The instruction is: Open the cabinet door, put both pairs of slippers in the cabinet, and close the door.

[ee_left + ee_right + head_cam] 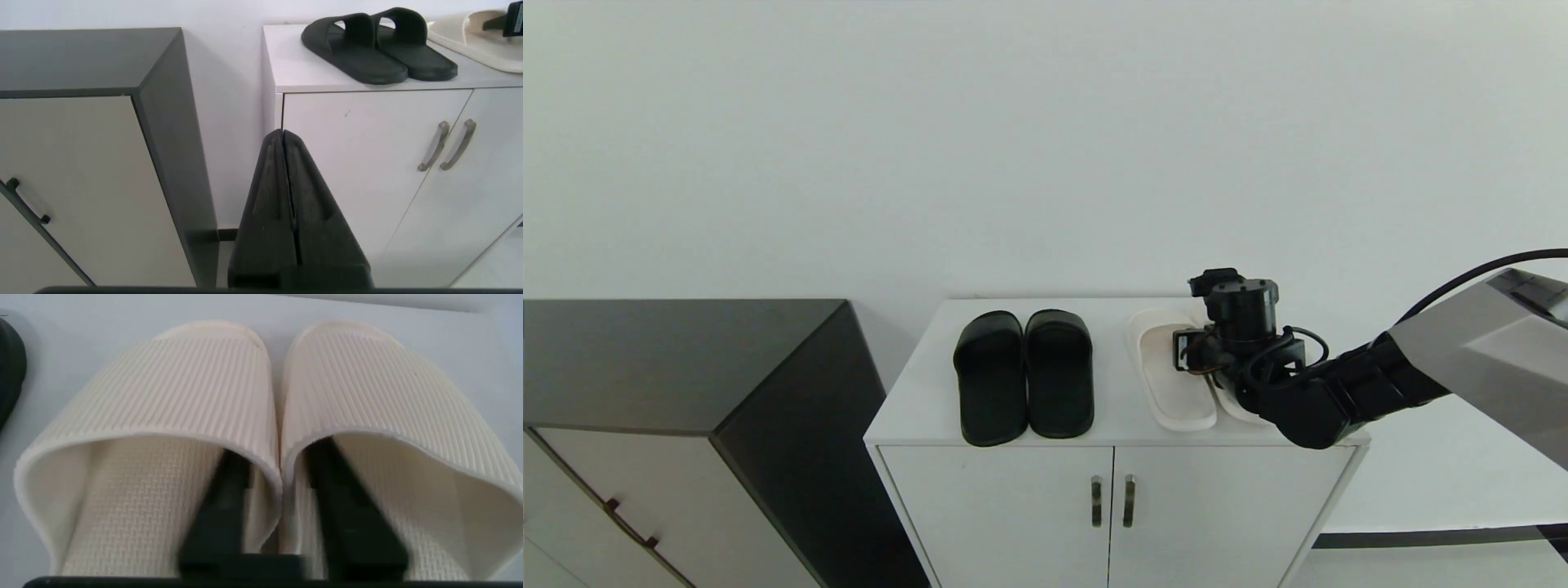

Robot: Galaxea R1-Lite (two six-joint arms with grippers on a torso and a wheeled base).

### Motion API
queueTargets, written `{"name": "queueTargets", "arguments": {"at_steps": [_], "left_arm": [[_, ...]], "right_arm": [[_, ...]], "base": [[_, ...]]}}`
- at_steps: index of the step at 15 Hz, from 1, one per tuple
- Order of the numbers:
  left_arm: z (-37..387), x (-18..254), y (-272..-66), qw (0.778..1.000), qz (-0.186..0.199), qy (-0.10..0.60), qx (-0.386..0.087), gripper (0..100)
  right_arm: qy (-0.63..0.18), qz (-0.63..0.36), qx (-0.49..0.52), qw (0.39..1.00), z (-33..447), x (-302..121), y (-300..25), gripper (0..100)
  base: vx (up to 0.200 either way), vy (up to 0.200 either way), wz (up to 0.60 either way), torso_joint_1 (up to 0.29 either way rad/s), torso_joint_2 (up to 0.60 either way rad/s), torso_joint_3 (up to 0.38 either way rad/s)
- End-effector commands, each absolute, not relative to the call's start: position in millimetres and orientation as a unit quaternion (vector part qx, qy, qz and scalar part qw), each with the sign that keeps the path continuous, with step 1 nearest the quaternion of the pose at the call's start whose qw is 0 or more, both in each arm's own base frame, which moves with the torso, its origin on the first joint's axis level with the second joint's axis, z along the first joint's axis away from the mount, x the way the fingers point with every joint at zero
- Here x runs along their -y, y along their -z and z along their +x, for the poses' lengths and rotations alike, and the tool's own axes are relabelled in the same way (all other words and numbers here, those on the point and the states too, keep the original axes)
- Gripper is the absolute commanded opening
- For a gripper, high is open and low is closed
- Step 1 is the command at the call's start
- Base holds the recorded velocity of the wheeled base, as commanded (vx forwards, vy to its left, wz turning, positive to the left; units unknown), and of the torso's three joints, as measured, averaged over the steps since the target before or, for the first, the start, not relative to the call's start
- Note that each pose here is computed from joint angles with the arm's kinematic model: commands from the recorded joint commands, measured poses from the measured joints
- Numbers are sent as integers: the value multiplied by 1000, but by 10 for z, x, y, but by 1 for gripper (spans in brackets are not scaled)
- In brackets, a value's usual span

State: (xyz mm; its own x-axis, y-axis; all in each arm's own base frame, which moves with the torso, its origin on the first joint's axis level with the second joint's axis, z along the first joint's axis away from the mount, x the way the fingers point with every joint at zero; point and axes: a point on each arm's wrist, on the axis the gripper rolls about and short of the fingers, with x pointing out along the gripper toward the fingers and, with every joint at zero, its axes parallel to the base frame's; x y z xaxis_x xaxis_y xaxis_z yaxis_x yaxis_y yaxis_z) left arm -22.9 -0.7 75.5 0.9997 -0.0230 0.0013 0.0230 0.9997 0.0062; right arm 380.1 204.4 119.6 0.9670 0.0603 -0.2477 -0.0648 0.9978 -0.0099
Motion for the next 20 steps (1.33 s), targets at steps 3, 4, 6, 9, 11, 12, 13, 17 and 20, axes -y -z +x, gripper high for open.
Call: {"name": "queueTargets", "arguments": {"at_steps": [3,4,6,9,11,12,13,17,20], "left_arm": [[-228,7,-755,1000,3,12,0,0],[-228,7,-755,1000,3,12,0,0],[-228,7,-755,1000,3,12,0,0],[-228,7,-755,1000,3,12,0,0],[-228,7,-756,1000,2,12,1,0],[-228,7,-755,1000,2,12,0,0],[-228,7,-756,1000,2,11,1,0],[-228,7,-756,1000,-1,10,1,0],[-228,7,-756,1000,-2,11,1,0]], "right_arm": [[-31,-5,-117,993,3810,-2048,-1245,0],[-31,-5,-113,993,3793,-2046,-1276,0],[-41,-11,-96,994,3619,-1992,-1515,0],[-133,-24,-86,987,3133,-1932,-1807,0],[-201,-26,-71,977,2765,-1885,-2001,0],[-226,-24,-70,971,2642,-1869,-2037,0],[-272,-23,-74,959,2430,-1843,-2044,0],[-401,-11,-99,911,1872,-1760,-1958,0],[-423,-14,-109,900,1800,-1786,-1918,0]], "base": [[0,0,0,0,0,0],[0,0,0,0,0,0],[0,0,0,0,0,0],[0,0,0,0,0,0],[0,0,0,0,0,0],[0,0,0,0,0,0],[0,0,0,0,0,0],[0,0,0,0,0,0],[0,0,0,0,0,0]]}}
